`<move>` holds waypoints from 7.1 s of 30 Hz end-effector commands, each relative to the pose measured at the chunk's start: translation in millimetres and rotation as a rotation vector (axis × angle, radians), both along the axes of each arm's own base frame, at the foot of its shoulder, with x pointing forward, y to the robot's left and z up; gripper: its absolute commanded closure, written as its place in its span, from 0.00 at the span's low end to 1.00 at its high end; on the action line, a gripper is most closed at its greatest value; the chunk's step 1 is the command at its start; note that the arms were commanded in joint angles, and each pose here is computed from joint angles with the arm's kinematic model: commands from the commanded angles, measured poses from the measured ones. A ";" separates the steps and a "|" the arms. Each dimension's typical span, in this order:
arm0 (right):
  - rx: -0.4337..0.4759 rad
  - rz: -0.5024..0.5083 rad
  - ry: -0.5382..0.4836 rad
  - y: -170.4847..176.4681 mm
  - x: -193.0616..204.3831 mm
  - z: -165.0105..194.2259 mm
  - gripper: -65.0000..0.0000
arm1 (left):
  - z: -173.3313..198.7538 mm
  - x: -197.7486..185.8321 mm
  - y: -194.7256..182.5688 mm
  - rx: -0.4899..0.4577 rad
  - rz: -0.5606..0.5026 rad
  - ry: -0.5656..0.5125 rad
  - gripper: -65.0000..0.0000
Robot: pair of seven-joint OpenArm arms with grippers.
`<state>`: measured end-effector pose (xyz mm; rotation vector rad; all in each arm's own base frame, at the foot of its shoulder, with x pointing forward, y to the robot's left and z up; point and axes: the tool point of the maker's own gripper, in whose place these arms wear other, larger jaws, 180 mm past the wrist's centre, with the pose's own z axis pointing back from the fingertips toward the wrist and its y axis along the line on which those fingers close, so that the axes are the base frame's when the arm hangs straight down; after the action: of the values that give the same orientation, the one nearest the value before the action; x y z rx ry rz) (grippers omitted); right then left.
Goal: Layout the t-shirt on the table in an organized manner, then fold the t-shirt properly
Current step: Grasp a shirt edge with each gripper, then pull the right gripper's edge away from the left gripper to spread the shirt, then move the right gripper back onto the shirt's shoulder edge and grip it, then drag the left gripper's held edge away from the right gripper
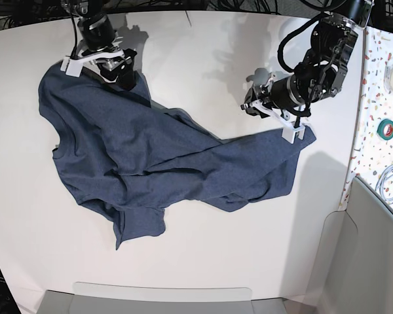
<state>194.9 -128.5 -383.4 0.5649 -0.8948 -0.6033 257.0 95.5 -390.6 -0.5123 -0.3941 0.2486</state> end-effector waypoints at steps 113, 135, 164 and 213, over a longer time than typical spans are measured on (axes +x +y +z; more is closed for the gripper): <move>-0.361 0.154 -0.025 -73.6 91.7 94.3 1.00 | 16.5 22.6 24.8 0.078 0.004 -0.084 0.80; -0.330 -0.096 0.303 -154.5 112.3 -14.6 1.00 | 15.9 22.3 25.1 0.082 0.004 -0.084 0.80; -0.615 0.019 0.020 -150.2 216.5 93.9 1.00 | 34.4 41.8 86.4 0.125 0.208 -0.179 0.54; -0.583 0.168 0.125 -81.0 93.0 38.7 1.00 | 22.7 65.2 130.2 0.317 0.236 -0.229 0.49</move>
<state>281.0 -206.4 -356.8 0.0827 -0.7967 -0.2130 313.1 220.6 -380.3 -0.1904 -0.6619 0.3624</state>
